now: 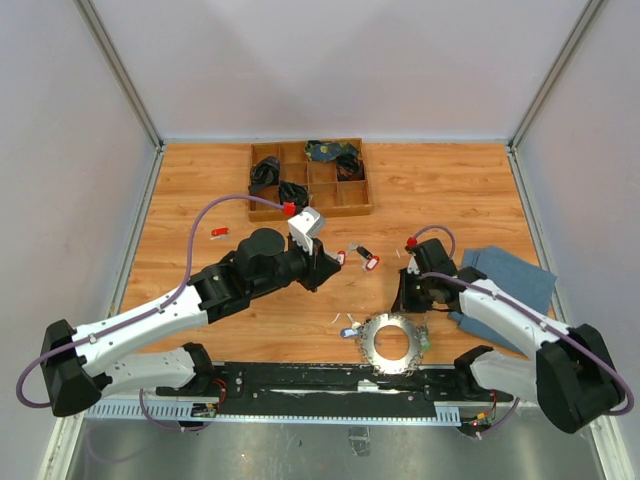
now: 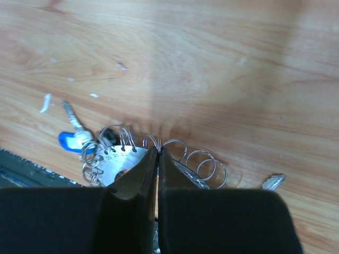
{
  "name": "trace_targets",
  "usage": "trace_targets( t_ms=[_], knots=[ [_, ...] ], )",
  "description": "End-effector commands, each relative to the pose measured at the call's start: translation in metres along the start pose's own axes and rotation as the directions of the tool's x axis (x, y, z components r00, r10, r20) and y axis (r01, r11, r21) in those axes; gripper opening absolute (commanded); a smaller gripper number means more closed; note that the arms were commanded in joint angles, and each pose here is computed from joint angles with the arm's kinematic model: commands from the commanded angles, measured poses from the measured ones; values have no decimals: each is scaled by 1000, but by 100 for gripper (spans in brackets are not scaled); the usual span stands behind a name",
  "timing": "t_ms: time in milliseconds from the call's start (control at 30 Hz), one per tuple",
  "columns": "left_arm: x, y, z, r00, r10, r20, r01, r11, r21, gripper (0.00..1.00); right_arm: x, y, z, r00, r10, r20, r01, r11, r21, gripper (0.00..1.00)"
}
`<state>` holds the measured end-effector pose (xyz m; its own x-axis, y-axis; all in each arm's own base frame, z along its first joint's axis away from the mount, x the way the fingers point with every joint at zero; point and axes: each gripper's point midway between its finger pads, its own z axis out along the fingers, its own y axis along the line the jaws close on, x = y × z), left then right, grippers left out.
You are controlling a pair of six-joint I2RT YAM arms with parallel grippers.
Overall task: Put the keys on the keyring
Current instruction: Pick up the keyring from the center of the board.
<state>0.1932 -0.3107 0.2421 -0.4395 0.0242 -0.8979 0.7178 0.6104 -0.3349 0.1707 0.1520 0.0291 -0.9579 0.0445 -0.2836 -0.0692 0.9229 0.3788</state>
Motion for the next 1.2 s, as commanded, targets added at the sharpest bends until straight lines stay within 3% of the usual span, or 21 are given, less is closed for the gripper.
trace_targets(
  t_ms=[0, 200, 400, 600, 767, 1167],
  knots=[
    [-14, 4, -8, 999, 21, 49, -20, 1000, -20, 12, -31, 24, -18, 974, -139, 181, 163, 978, -128, 1],
    [-26, 4, -16, 994, 56, 90, -55, 998, -17, 10, -69, 63, -71, 805, -290, 517, 431, 885, -176, 0],
    [-44, -13, -34, 978, 111, 174, -123, 990, 61, 11, -78, 104, -120, 579, -391, 716, 667, 731, -140, 0],
    [-60, -36, -47, 956, 172, 238, -215, 963, 165, 14, -56, 153, -155, 341, -477, 810, 882, 461, -99, 0],
    [-57, -53, -49, 949, 208, 235, -267, 928, 259, 14, -39, 183, -178, 124, -507, 853, 967, 255, 11, 0],
    [-56, -68, -56, 954, 174, 245, -253, 905, 343, 17, -43, 222, -233, 42, -410, 911, 982, 183, 37, 0]
  ],
)
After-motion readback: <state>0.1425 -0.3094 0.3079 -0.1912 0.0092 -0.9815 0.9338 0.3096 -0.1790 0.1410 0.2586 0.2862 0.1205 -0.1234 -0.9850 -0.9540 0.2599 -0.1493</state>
